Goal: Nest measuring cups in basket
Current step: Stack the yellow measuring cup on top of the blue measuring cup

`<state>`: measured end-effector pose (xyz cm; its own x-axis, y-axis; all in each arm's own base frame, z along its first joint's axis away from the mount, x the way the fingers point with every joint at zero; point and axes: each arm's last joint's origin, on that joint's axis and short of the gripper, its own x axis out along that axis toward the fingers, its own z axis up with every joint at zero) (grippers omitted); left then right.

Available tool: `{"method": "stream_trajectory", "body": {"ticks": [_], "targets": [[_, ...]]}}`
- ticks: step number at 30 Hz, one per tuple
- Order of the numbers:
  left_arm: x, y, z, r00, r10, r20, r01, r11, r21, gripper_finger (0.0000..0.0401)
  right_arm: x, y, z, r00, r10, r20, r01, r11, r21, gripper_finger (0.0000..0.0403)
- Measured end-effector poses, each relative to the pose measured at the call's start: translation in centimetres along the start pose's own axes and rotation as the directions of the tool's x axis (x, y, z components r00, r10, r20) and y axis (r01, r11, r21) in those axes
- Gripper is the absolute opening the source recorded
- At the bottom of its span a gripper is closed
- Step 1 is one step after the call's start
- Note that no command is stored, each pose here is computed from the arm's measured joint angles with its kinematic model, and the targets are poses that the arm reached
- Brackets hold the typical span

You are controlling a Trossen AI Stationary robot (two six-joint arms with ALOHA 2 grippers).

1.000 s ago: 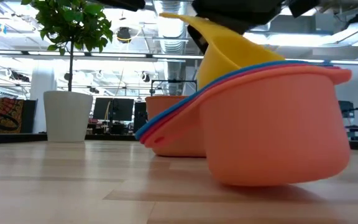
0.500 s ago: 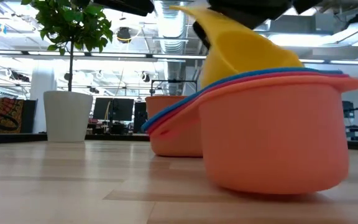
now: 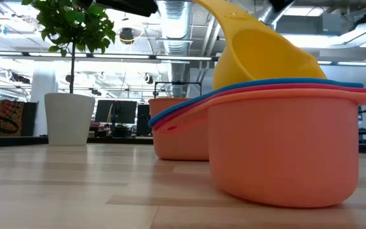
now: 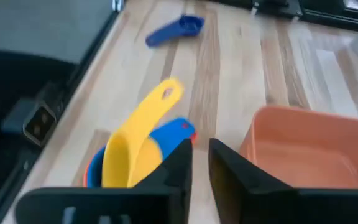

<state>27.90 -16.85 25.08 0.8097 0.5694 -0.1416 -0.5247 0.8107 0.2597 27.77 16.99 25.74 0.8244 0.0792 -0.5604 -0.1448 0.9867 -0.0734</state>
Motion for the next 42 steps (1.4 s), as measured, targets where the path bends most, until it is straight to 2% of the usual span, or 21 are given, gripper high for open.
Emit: {"method": "stream_trajectory", "body": {"ticks": [6,11,17,20,28,42], "targets": [[0.0,0.0,0.0,1.0,-0.003,0.0,0.003,1.0,-0.004,0.0094,0.4,4.1,-2.5,0.994,-0.105,-0.026,0.103,0.992,-0.079,0.0154],[-0.1,-0.1,0.0,1.0,-0.016,-0.002,0.016,1.0,-0.005,0.0093,1.6,6.2,-3.6,0.99,-0.137,-0.041,0.135,0.989,-0.058,0.0218],[-0.1,-0.1,-0.1,0.999,-0.04,-0.007,0.04,0.999,0.022,0.0093,3.7,7.5,-3.8,0.987,-0.152,-0.057,0.149,0.987,-0.056,0.0238],[-0.1,-0.1,-0.1,0.999,-0.04,-0.007,0.04,0.998,0.05,0.0093,4.7,7.5,-4.0,0.982,-0.172,-0.076,0.167,0.984,-0.065,0.0232],[0.0,-0.1,-0.1,0.999,-0.036,-0.008,0.036,0.989,0.141,0.0093,6.0,6.8,-4.2,0.975,-0.198,-0.102,0.2,0.98,0.01,0.0197],[1.2,0.5,-0.2,0.999,-0.015,-0.028,0.02,0.983,0.18,0.0093,5.8,6.8,-4.1,0.977,-0.189,-0.102,0.192,0.981,0.026,0.0039]]}}
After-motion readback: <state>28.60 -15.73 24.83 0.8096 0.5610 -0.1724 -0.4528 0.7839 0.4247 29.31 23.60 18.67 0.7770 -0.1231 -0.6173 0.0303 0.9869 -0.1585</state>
